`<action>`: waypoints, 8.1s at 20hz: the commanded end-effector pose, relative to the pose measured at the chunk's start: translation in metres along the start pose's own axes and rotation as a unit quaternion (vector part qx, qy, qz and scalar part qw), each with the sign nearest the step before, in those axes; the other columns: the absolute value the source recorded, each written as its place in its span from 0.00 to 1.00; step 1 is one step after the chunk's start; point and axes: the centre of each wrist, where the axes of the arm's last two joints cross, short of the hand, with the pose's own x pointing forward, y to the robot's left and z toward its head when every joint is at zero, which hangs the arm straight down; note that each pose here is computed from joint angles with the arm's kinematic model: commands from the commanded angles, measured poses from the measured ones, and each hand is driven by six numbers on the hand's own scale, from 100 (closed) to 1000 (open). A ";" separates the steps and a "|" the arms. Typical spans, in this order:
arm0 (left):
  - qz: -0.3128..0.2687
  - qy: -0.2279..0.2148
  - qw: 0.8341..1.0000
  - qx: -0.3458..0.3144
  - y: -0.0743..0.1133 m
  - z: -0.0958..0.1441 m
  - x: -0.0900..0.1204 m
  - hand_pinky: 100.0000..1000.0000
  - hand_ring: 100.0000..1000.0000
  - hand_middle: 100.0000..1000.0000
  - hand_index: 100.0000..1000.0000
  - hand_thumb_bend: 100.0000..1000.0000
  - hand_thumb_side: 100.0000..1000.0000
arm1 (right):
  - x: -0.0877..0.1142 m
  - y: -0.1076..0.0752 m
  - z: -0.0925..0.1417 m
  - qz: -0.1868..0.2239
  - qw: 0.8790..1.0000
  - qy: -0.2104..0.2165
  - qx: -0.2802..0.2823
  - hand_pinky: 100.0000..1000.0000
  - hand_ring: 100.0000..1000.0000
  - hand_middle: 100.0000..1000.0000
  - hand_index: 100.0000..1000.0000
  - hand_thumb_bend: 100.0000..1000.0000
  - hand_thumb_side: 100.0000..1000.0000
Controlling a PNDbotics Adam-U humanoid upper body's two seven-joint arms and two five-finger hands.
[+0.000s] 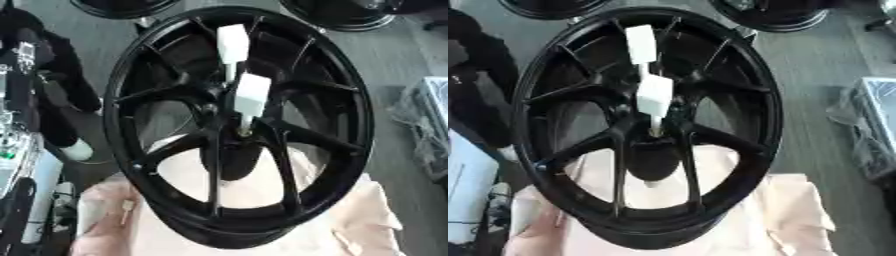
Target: Pull the pin out of the wheel hub.
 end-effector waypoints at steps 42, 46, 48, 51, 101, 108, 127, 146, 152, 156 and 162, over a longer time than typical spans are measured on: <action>-0.007 -0.031 0.998 0.048 0.022 -0.009 0.017 0.54 0.77 0.62 0.67 0.17 0.68 | 0.031 0.032 -0.042 0.025 0.987 -0.018 0.159 0.79 0.74 0.67 0.83 0.00 0.29; -0.008 -0.030 0.998 0.048 0.022 -0.009 0.016 0.54 0.77 0.62 0.67 0.18 0.68 | 0.034 0.029 -0.038 0.005 0.986 -0.022 0.165 0.79 0.74 0.67 0.83 0.00 0.33; -0.008 -0.030 0.998 0.047 0.022 -0.009 0.016 0.54 0.77 0.62 0.67 0.18 0.68 | 0.036 0.028 -0.035 -0.005 0.985 -0.021 0.172 0.79 0.74 0.67 0.84 0.00 0.34; -0.009 -0.029 0.998 0.047 0.023 -0.009 0.016 0.54 0.77 0.62 0.67 0.18 0.68 | 0.038 0.028 -0.033 -0.017 0.983 -0.017 0.183 0.80 0.74 0.68 0.84 0.00 0.35; -0.054 -0.040 0.996 0.052 0.048 -0.007 0.024 0.54 0.78 0.60 0.67 0.16 0.67 | 0.003 0.057 -0.052 -0.041 0.983 0.019 0.175 0.84 0.80 0.73 0.86 0.24 0.30; -0.054 -0.039 0.996 0.052 0.048 -0.007 0.024 0.54 0.78 0.60 0.67 0.16 0.67 | 0.003 0.062 -0.052 -0.046 0.982 0.021 0.184 0.84 0.80 0.72 0.86 0.21 0.27; -0.053 -0.039 0.997 0.051 0.047 -0.008 0.025 0.54 0.78 0.60 0.67 0.15 0.68 | 0.002 0.069 -0.056 -0.057 0.980 0.032 0.189 0.81 0.75 0.62 0.82 0.11 0.25; -0.056 -0.034 0.996 0.052 0.049 -0.006 0.022 0.54 0.78 0.60 0.67 0.15 0.68 | -0.005 0.073 -0.055 -0.061 0.978 0.046 0.192 0.78 0.73 0.44 0.77 0.02 0.38; -0.057 -0.032 0.996 0.052 0.049 -0.006 0.021 0.54 0.78 0.60 0.67 0.14 0.69 | -0.007 0.072 -0.053 -0.071 0.976 0.048 0.198 0.75 0.69 0.38 0.71 0.00 0.30; -0.057 -0.032 0.996 0.052 0.050 -0.005 0.021 0.54 0.78 0.60 0.67 0.14 0.69 | -0.006 0.072 -0.052 -0.076 0.976 0.048 0.198 0.72 0.65 0.35 0.68 0.00 0.27; -0.058 -0.030 0.997 0.051 0.050 -0.005 0.020 0.54 0.78 0.60 0.66 0.13 0.69 | -0.007 0.071 -0.050 -0.085 0.976 0.052 0.193 0.67 0.58 0.30 0.63 0.00 0.24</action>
